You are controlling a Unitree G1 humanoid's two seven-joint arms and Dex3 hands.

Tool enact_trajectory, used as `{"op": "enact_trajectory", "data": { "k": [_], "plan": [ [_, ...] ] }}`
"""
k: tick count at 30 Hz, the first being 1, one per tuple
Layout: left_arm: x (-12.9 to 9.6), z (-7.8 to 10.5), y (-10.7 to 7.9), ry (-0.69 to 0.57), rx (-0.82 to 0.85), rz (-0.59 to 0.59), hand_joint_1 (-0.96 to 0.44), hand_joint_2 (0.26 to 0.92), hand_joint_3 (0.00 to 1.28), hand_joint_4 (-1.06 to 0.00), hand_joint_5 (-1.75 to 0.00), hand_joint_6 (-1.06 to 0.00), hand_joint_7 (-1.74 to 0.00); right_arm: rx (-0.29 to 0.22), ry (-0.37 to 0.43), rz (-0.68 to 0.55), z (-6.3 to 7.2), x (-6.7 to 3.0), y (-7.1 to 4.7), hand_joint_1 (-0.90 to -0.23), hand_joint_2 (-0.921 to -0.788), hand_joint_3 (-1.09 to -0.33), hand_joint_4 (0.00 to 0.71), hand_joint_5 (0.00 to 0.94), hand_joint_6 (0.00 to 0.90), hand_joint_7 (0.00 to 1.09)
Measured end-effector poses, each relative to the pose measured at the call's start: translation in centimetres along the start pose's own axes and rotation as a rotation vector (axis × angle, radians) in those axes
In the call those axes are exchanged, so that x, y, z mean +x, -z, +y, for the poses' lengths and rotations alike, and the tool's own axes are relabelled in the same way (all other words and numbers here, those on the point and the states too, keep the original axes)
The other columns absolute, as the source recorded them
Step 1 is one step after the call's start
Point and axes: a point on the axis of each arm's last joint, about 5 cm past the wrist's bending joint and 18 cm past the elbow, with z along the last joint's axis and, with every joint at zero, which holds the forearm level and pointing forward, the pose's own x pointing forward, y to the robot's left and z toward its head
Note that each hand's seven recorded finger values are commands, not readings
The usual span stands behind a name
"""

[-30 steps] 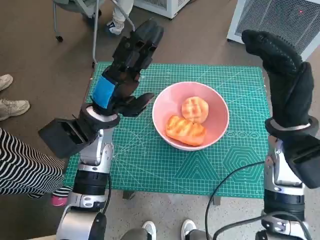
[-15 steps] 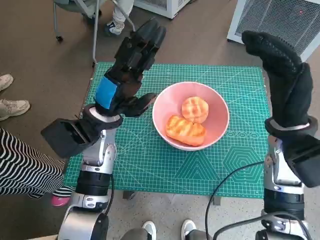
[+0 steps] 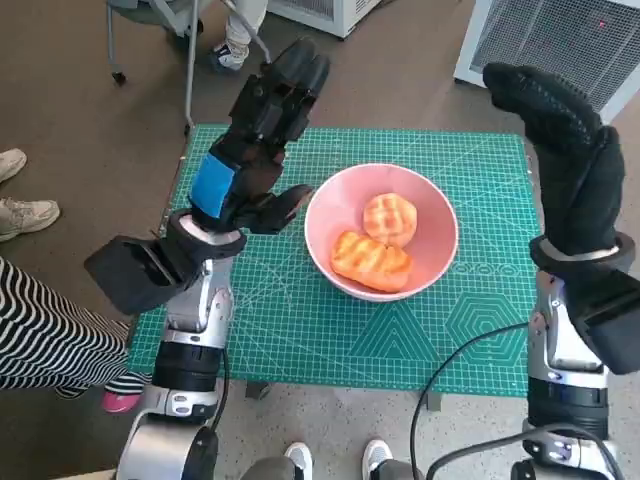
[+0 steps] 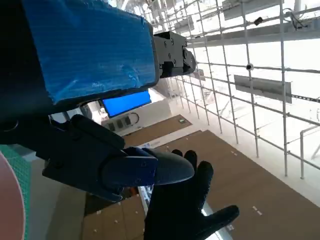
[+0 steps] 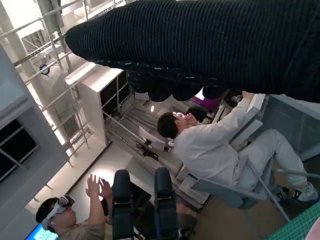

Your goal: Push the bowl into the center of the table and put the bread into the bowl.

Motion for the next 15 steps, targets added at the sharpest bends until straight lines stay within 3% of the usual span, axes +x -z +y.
{"op": "enact_trajectory", "data": {
  "k": [15],
  "plan": [
    [-0.29,0.08,-0.30,-0.013,0.015,-0.002,-0.77,0.921,0.41,-0.06,-0.01,0.00,-0.31,-0.002,-0.001,0.004,0.01,-0.05,0.09,-0.732,-0.921,-0.739,0.153,0.000,-0.001,0.52]
  ]
}}
